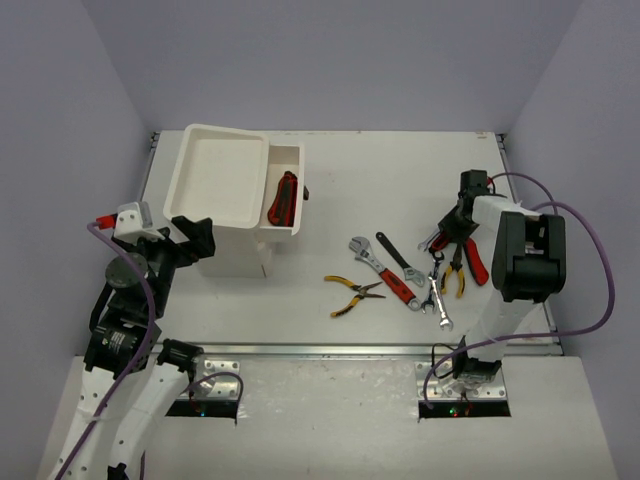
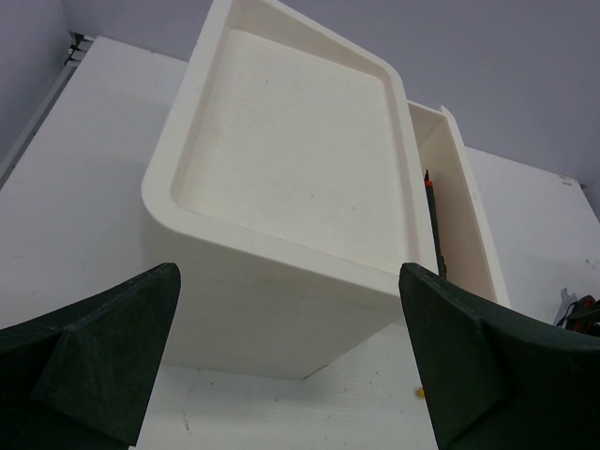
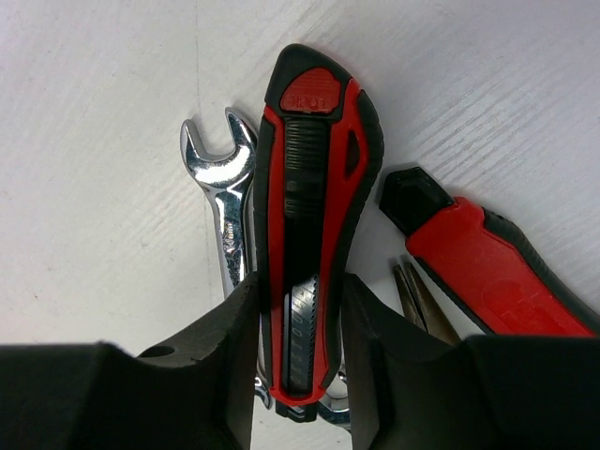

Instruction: Sort the tools into containers

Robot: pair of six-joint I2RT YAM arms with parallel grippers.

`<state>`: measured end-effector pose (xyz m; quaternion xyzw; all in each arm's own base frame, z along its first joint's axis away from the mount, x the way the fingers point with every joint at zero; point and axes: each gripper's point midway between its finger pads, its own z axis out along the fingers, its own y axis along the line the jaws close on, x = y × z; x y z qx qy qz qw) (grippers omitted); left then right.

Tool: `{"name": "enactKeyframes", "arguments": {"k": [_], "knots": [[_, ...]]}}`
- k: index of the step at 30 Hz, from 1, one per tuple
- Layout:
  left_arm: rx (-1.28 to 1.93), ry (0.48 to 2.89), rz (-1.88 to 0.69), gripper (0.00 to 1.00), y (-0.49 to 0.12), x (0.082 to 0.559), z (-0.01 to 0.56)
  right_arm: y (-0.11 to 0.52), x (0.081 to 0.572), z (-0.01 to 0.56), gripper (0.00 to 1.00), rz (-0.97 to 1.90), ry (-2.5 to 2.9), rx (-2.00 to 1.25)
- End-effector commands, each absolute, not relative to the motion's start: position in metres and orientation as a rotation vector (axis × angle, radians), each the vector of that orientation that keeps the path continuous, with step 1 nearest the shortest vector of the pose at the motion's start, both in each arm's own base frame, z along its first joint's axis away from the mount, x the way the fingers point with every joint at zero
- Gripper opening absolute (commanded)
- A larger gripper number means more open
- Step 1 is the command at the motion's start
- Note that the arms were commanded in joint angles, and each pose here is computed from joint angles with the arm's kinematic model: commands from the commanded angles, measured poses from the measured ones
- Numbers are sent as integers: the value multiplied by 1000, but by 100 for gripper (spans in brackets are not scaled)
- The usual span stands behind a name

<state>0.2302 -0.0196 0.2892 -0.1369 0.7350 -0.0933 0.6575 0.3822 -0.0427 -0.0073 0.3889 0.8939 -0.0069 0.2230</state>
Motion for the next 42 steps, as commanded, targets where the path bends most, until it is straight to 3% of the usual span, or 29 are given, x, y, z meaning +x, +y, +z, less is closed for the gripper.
{"name": "enactKeyframes", "arguments": {"k": [1, 11, 15, 21, 28, 34, 37, 38, 40, 41, 42], "knots": [[-282, 1638, -239, 100, -26, 234, 297, -42, 385, 10, 23, -10, 2420, 1061], [-281, 1641, -237, 100, -26, 235, 296, -14, 405, 117, 19, 189, 2204, 832], [-282, 1646, -234, 100, -26, 236, 295, 64, 413, 187, 19, 554, 2092, 556], [-289, 1651, -224, 100, -25, 237, 294, 227, 384, 258, 21, 1133, 2006, 132], [-297, 1655, -213, 100, -23, 236, 293, 338, 371, 298, 20, 1370, 1993, -26], [-298, 1648, -215, 100, -22, 235, 294, 371, 379, 289, 23, 1375, 2056, -17], [-300, 1638, -216, 100, -21, 234, 297, 382, 386, 281, 29, 1333, 2106, -11], [-299, 1638, -217, 100, -22, 234, 297, 385, 389, 279, 36, 1320, 2117, -11], [-299, 1637, -217, 100, -22, 233, 297, 389, 393, 277, 58, 1300, 2142, -2], [-296, 1639, -220, 100, -22, 233, 296, 391, 398, 285, 83, 1291, 2121, 1], [-296, 1636, -221, 100, -22, 233, 297, 394, 398, 285, 93, 1277, 2141, -9]]}}
